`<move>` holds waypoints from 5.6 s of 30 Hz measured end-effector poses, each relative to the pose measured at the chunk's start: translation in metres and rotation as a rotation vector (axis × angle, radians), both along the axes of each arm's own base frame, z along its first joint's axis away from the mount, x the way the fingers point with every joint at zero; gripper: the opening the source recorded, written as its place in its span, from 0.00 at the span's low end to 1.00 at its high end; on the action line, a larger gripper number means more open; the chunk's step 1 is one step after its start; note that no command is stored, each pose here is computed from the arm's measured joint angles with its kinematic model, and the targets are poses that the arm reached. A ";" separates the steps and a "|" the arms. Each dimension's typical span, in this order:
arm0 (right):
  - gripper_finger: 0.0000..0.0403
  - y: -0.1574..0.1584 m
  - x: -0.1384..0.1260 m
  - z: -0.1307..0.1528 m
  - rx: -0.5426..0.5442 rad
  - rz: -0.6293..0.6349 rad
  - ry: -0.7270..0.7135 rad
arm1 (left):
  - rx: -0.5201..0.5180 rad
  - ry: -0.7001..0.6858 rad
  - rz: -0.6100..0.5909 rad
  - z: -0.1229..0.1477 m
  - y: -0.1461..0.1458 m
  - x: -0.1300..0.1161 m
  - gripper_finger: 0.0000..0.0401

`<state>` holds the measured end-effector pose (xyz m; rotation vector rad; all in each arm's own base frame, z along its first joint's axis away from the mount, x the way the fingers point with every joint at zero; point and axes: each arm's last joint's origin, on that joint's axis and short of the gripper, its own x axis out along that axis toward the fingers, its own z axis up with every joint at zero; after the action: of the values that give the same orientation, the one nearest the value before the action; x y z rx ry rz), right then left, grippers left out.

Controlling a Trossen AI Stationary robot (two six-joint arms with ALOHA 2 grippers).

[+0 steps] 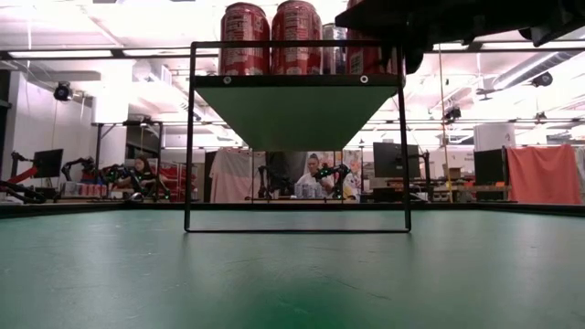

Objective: Place canned beverage on shelf
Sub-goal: Put the red can on the shelf

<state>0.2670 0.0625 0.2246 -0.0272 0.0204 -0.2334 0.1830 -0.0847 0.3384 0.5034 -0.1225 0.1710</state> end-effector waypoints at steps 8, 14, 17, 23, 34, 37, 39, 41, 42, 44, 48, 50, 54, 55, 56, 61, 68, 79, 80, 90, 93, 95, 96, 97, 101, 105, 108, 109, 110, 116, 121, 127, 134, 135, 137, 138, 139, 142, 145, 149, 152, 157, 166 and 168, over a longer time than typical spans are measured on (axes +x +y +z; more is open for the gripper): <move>0.81 0.000 0.000 0.003 -0.009 0.027 -0.025 | 0.002 -0.004 0.001 0.000 0.000 0.000 0.86; 0.81 0.000 0.001 0.003 -0.009 0.040 -0.026 | 0.000 -0.006 0.001 0.001 0.000 0.000 0.86; 0.81 0.000 0.001 0.003 -0.014 0.040 -0.025 | 0.001 -0.006 0.001 0.001 0.000 0.000 0.86; 0.81 0.000 -0.001 0.007 -0.019 0.040 -0.038 | 0.000 -0.007 0.001 0.001 0.000 0.000 0.86; 0.81 -0.002 -0.007 0.018 -0.027 0.040 -0.074 | 0.004 -0.006 0.002 0.001 0.000 0.000 0.86; 0.81 -0.002 -0.008 0.020 -0.026 0.040 -0.081 | 0.004 -0.006 0.002 0.001 0.000 0.000 0.86; 0.81 -0.002 -0.009 0.021 -0.025 0.040 -0.086 | 0.004 -0.006 0.002 0.001 0.000 0.000 0.86; 0.81 -0.002 -0.009 0.022 -0.024 0.039 -0.088 | 0.004 -0.006 0.002 0.001 0.000 0.000 0.86; 0.81 -0.002 -0.009 0.022 -0.023 0.039 -0.091 | 0.003 -0.007 0.002 0.001 0.000 0.000 0.86; 0.81 -0.002 -0.009 0.022 -0.022 0.039 -0.096 | 0.003 -0.008 0.002 0.001 0.000 0.000 0.86; 0.81 -0.003 -0.010 0.026 -0.034 0.037 -0.128 | 0.002 -0.009 0.002 0.001 0.000 0.000 0.86; 0.81 -0.003 -0.010 0.028 -0.042 0.036 -0.145 | 0.001 -0.010 0.002 0.001 0.000 0.000 0.86; 0.81 -0.002 -0.009 0.036 -0.060 0.034 -0.160 | 0.001 -0.011 0.002 0.001 0.000 0.000 0.86; 0.81 -0.002 -0.008 0.039 -0.067 0.034 -0.165 | 0.001 -0.011 0.002 0.001 0.000 0.000 0.86; 0.81 -0.001 -0.008 0.042 -0.076 0.034 -0.170 | 0.001 -0.011 0.002 0.001 0.000 0.000 0.86; 0.81 0.000 -0.009 0.064 -0.112 0.030 -0.215 | 0.001 -0.011 0.003 0.001 0.000 0.000 0.86; 0.81 -0.001 -0.022 0.108 -0.026 0.056 -0.144 | -0.003 -0.012 0.002 0.001 0.000 0.000 0.86; 0.81 -0.013 -0.055 0.148 0.369 -0.156 0.362 | -0.021 0.012 -0.004 -0.003 -0.002 0.003 0.86; 0.81 -0.014 -0.057 0.150 0.395 -0.179 0.392 | -0.018 0.017 -0.004 -0.004 -0.003 0.004 0.86; 0.67 -0.011 -0.054 0.138 0.531 -0.295 0.604 | -0.015 0.023 -0.003 -0.008 -0.006 0.010 0.86; 0.52 -0.008 -0.046 0.129 0.526 -0.315 0.646 | -0.017 0.021 -0.003 -0.007 -0.005 0.009 0.86; 0.42 -0.006 -0.040 0.123 0.522 -0.314 0.676 | -0.017 0.020 -0.003 -0.007 -0.005 0.009 0.86; 0.37 -0.006 -0.037 0.121 0.517 -0.318 0.685 | -0.017 0.020 -0.003 -0.007 -0.005 0.009 0.86; 0.33 -0.005 -0.035 0.119 0.512 -0.320 0.695 | -0.017 0.020 -0.003 -0.007 -0.005 0.009 0.86; 0.16 -0.002 -0.026 0.111 0.491 -0.321 0.723 | -0.017 0.019 -0.003 -0.007 -0.005 0.009 0.86; 0.06 0.001 -0.018 0.107 0.488 -0.306 0.722 | -0.019 0.016 -0.003 -0.006 -0.005 0.009 0.86; 0.03 0.004 -0.010 0.106 0.476 -0.265 0.708 | -0.021 0.014 -0.003 -0.006 -0.005 0.009 0.86; 0.03 0.005 -0.007 0.106 0.474 -0.247 0.699 | -0.021 0.014 -0.003 -0.006 -0.005 0.009 0.86; 0.02 0.006 -0.004 0.106 0.478 -0.231 0.691 | -0.021 0.014 -0.003 -0.006 -0.005 0.009 0.86; 0.02 0.008 0.001 0.103 0.492 -0.199 0.697 | -0.065 0.008 -0.010 -0.006 -0.005 0.009 0.86; 0.02 0.007 -0.003 0.107 0.495 -0.195 0.683 | -0.101 0.009 -0.026 -0.008 -0.006 0.011 0.86; 0.02 0.003 -0.018 0.121 0.474 -0.166 0.650 | -0.112 0.002 -0.106 -0.014 -0.015 0.022 0.77; 0.02 -0.002 -0.031 0.135 0.382 -0.119 0.616 | -0.075 0.008 -0.125 -0.007 -0.034 0.054 0.59; 0.02 -0.003 -0.032 0.136 0.369 -0.113 0.616 | -0.045 0.040 -0.122 -0.005 -0.037 0.060 0.55; 0.02 -0.003 -0.033 0.137 0.356 -0.105 0.615 | 0.014 0.112 -0.109 -0.005 -0.043 0.071 0.49; 0.02 -0.003 -0.033 0.137 0.351 -0.103 0.616 | 0.031 0.142 -0.102 -0.003 -0.046 0.077 0.45; 0.02 -0.003 -0.033 0.137 0.341 -0.098 0.619 | 0.041 0.166 -0.098 -0.002 -0.048 0.083 0.41; 0.02 -0.002 -0.032 0.137 0.295 -0.077 0.633 | 0.066 0.228 -0.083 0.002 -0.054 0.100 0.27; 0.02 0.000 -0.029 0.135 0.258 -0.060 0.640 | 0.102 0.303 -0.072 -0.003 -0.058 0.115 0.12; 0.02 0.001 -0.024 0.134 0.234 -0.046 0.635 | 0.101 0.315 -0.088 -0.005 -0.061 0.126 0.02; 0.02 0.003 -0.019 0.132 0.204 -0.030 0.630 | 0.082 0.332 -0.096 -0.011 -0.063 0.132 0.03; 0.02 0.004 -0.013 0.131 0.185 -0.054 0.610 | 0.020 0.353 -0.071 -0.022 -0.060 0.142 0.01; 0.02 0.002 -0.014 0.132 0.137 -0.108 0.596 | -0.077 0.382 0.007 -0.042 -0.045 0.167 0.00; 0.02 0.001 -0.014 0.132 0.124 -0.107 0.598 | -0.080 0.382 0.046 -0.044 -0.044 0.173 0.00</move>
<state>0.2534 0.0639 0.3564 0.0282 0.6327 -0.3234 0.3559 -0.1290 0.2939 0.4516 0.2683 0.1217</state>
